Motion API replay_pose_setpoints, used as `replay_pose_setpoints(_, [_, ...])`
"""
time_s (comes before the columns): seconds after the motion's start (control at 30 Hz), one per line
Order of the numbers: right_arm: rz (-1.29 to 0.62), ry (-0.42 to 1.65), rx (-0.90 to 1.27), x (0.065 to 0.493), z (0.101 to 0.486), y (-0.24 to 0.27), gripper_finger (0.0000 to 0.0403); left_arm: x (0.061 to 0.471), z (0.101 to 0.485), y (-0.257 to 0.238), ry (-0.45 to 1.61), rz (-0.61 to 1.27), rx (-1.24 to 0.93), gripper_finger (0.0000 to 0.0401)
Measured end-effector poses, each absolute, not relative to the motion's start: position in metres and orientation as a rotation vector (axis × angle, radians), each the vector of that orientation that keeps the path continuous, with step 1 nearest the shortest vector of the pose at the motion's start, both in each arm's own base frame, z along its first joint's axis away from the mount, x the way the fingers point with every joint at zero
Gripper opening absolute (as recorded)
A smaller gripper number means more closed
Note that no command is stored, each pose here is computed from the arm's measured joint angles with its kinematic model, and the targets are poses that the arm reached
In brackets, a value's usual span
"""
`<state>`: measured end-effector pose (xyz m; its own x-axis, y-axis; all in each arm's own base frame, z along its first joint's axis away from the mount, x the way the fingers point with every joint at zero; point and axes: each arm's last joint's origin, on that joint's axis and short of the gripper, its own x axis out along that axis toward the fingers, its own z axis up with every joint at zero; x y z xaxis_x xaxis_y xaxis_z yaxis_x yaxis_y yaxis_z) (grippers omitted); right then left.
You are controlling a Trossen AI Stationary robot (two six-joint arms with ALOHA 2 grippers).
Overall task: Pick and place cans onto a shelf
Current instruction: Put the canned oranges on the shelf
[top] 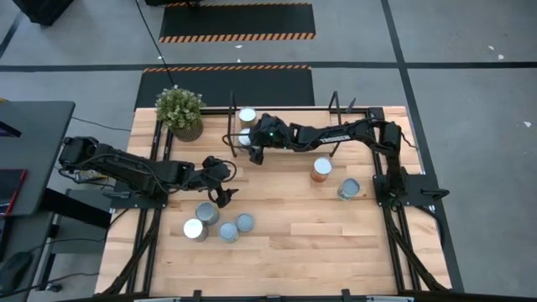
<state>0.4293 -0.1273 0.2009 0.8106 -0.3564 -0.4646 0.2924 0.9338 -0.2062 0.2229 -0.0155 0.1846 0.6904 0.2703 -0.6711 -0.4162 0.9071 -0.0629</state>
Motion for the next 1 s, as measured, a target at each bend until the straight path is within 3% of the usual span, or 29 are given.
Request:
replay_pose_setpoints(0.2, [-0.359, 0.505, -0.11, 0.431, 0.198, -0.131, 0.0342, 0.222, 0.184, -0.015, 0.72, 0.392, -0.222, 0.0389])
replay_pose_setpoints(0.57, [-0.357, 0.505, -0.133, 0.43, 0.198, -0.135, 0.0389, 0.222, 0.184, -0.015, 0.716, 0.394, -0.229, 0.0389])
replay_pose_setpoints(1.0, [-0.331, 0.48, -0.222, 0.427, 0.215, -0.13, 0.0392, 0.222, 0.184, -0.015, 0.717, 0.394, -0.229, 0.0389])
